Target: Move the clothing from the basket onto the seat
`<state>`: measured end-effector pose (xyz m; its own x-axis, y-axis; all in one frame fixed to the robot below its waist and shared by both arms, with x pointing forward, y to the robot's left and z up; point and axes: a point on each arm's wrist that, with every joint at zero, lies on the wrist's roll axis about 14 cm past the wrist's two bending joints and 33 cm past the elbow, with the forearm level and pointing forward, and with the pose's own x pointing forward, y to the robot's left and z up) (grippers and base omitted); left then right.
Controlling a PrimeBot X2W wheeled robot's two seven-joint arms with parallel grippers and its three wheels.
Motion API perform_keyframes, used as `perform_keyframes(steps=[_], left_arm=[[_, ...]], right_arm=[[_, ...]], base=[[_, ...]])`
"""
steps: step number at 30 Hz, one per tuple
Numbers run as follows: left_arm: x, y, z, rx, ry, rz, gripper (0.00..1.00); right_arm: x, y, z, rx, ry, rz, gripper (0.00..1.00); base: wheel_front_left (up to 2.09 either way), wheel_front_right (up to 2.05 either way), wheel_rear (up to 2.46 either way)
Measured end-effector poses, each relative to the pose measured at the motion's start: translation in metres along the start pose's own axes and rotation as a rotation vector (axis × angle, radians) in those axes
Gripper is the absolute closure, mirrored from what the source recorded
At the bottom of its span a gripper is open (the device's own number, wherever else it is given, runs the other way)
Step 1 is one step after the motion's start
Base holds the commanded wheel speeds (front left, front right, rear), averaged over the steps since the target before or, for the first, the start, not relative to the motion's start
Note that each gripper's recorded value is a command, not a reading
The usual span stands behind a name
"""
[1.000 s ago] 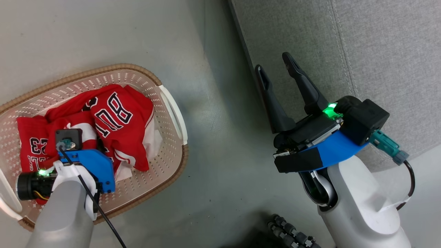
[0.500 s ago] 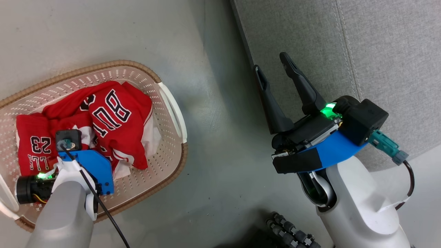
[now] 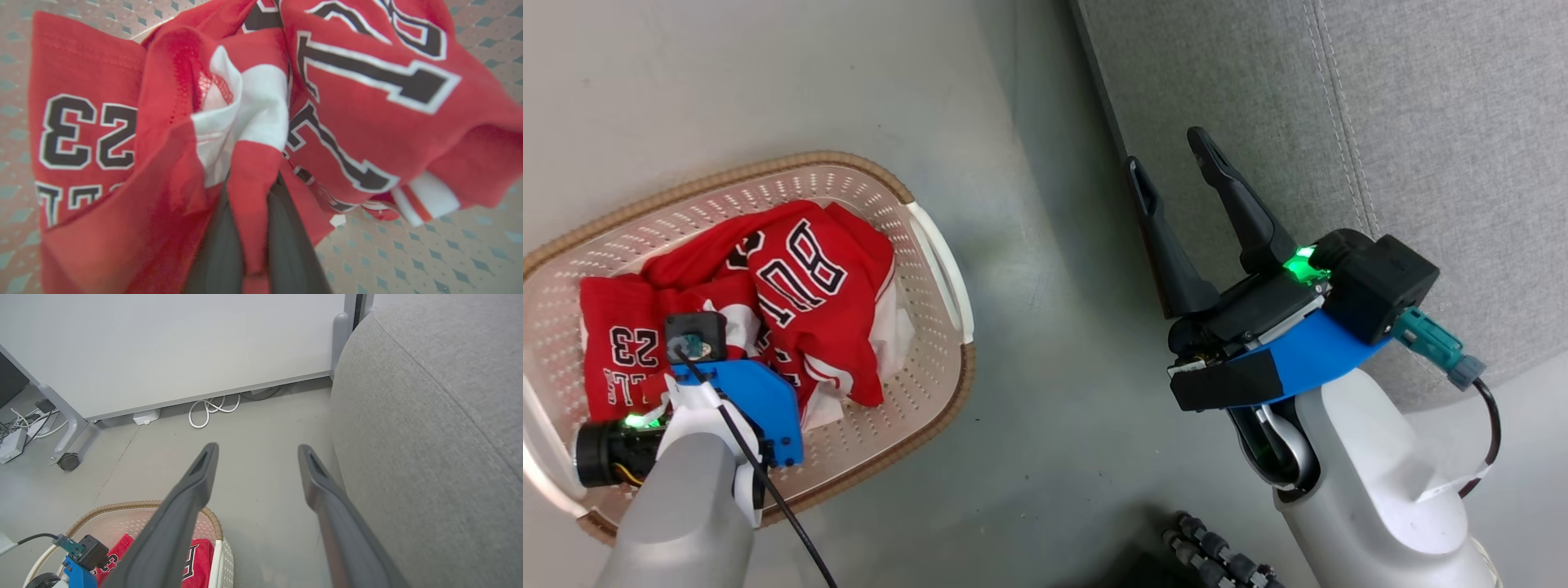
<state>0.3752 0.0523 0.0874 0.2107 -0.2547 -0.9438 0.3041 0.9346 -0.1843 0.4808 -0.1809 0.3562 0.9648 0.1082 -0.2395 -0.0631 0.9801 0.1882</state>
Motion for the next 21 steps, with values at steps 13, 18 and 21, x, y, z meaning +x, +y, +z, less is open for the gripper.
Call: perform_keyframes(steps=[13, 18, 21], left_arm=[[-0.055, -0.023, 0.042, 0.043, -0.174, -0.054, 1.00], [-0.097, -0.037, 0.070, 0.082, -0.301, -0.077, 1.00], [-0.125, -0.041, 0.086, 0.103, -0.379, -0.076, 1.00]], right_arm=[[-0.013, 0.012, 0.016, -0.084, -0.012, 0.025, 0.00], [-0.031, 0.023, 0.019, -0.117, 0.012, 0.038, 0.00], [-0.043, 0.031, 0.026, -0.117, 0.011, 0.047, 0.00]], base=[[0.00, 0.00, 0.00], [0.00, 0.00, 0.00], [0.00, 0.00, 0.00]])
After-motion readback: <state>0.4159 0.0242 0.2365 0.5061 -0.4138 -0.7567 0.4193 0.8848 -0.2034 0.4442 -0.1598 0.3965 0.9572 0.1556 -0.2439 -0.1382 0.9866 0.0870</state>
